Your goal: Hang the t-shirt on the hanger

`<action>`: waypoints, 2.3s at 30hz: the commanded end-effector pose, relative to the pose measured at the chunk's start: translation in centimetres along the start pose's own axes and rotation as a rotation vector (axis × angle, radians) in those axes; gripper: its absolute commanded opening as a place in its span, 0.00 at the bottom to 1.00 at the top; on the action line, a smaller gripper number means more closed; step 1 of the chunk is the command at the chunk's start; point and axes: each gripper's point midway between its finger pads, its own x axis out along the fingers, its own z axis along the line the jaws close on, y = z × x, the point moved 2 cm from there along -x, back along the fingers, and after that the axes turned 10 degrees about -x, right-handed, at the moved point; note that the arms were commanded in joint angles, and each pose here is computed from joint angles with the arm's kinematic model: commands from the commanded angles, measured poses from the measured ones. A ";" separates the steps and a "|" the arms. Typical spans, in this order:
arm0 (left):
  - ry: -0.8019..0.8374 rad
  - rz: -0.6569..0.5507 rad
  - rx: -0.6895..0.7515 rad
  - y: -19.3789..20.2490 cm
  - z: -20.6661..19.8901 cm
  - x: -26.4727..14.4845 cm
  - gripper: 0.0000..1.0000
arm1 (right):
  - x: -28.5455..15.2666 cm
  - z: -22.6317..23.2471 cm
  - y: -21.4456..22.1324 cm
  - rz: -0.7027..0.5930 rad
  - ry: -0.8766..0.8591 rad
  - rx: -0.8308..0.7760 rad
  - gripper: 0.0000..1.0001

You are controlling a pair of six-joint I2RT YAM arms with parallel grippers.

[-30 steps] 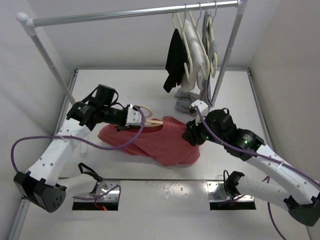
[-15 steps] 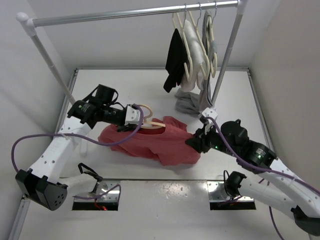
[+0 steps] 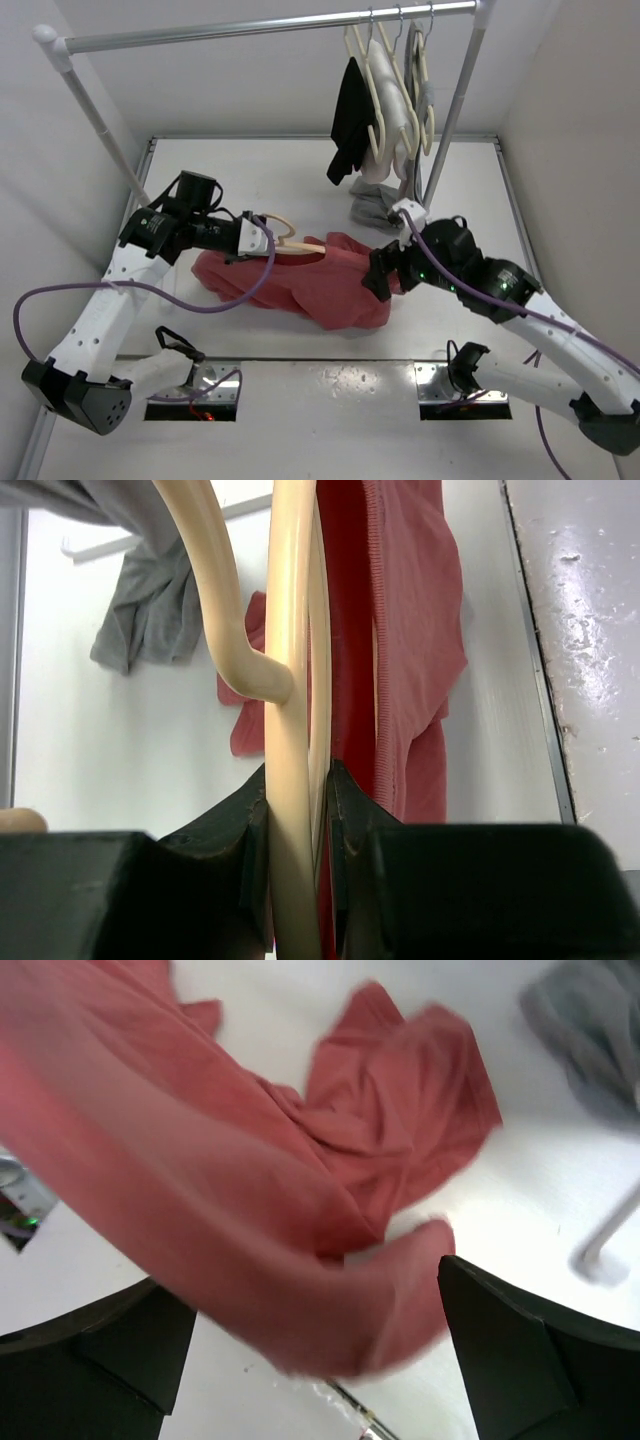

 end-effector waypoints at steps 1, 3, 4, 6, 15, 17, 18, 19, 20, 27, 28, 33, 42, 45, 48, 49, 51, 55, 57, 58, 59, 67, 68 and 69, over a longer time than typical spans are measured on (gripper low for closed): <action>0.013 -0.073 0.110 -2.0 -0.3 -0.1 0.00 | -1.8 1.9 -8.1 -0.159 -0.117 -0.133 1.00; 0.021 -0.076 0.114 -2.1 -0.5 0.0 0.00 | -0.3 3.4 -8.6 -0.083 -0.216 -0.173 1.00; 0.015 -0.068 0.114 -2.0 -0.4 0.0 0.00 | -0.2 3.9 -9.3 -0.084 -0.241 -0.201 1.00; 0.018 -0.063 0.118 -2.0 -0.5 0.1 0.00 | -0.5 4.3 -11.1 -0.115 -0.257 -0.229 1.00; 0.004 -0.073 0.091 -2.5 0.5 0.4 0.00 | 2.5 7.5 -9.6 -0.061 -0.462 -0.286 0.88; -0.005 -0.080 0.096 -2.9 0.7 0.2 0.00 | 3.2 7.7 -9.2 -0.061 -0.462 -0.256 0.69; -0.005 -0.080 0.096 -2.9 0.7 0.2 0.00 | 3.3 7.5 -9.6 -0.073 -0.447 -0.248 0.57; 0.000 -0.077 0.080 -2.7 0.8 0.4 0.00 | 3.4 7.6 -9.9 -0.100 -0.446 -0.242 0.43; 0.000 -0.077 0.080 -2.7 0.8 0.4 0.00 | 3.4 7.5 -10.3 -0.113 -0.435 -0.235 0.31; -0.114 -0.124 -0.060 -3.5 2.3 -0.5 0.03 | 3.8 6.8 -11.7 -0.174 -0.343 -0.144 0.00; -0.152 -0.138 -0.068 -3.7 2.9 -0.5 0.25 | 3.8 6.3 -12.2 -0.186 -0.307 -0.142 0.00; -0.300 -0.167 -0.203 -4.0 4.0 -1.8 0.96 | 3.6 6.6 -13.5 -0.215 -0.251 -0.116 0.00; -0.711 -0.308 -0.339 -6.2 6.8 -7.0 1.00 | 4.3 7.7 -16.2 -0.261 -0.162 -0.110 0.00; -0.885 -0.351 -0.369 -7.4 7.3 -10.4 1.00 | 4.5 8.2 -18.3 -0.310 -0.109 -0.074 0.00; -1.066 -0.414 -0.369 -8.3 6.9 -14.4 1.00 | 5.5 9.9 -20.2 -0.331 -0.052 -0.073 0.00; -1.115 -0.430 -0.380 -8.3 6.6 -15.4 1.00 | 4.6 11.2 -22.0 -0.367 -0.057 -0.089 0.00; -1.241 -0.460 -0.376 -8.3 5.7 -18.3 1.00 | 6.7 12.0 -22.4 -0.337 0.030 -0.131 0.00; -1.516 -0.476 -0.388 -7.3 4.0 -23.8 1.00 | 5.7 12.8 -26.1 -0.421 0.152 -0.138 0.00; -1.696 -0.469 -0.413 -6.3 3.1 -26.8 1.00 | 4.9 12.5 -27.4 -0.470 0.225 -0.155 0.00; -1.765 -0.483 -0.406 -6.3 2.6 -28.1 1.00 | 4.8 12.2 -28.0 -0.491 0.252 -0.159 0.00; -1.841 -0.480 -0.404 -6.1 1.9 -29.4 1.00 | 4.9 12.9 -29.2 -0.524 0.259 -0.159 0.00; -2.005 -0.479 -0.402 -4.7 -0.4 -31.7 1.00 | 6.2 15.0 -35.8 -0.644 0.383 -0.204 0.00; -1.991 -0.478 -0.409 -4.4 -0.1 -31.4 1.00 | 5.7 14.8 -36.4 -0.671 0.400 -0.188 0.00; -2.000 -0.475 -0.409 -4.3 -0.2 -31.5 1.00 | 5.5 14.6 -37.2 -0.712 0.422 -0.153 0.00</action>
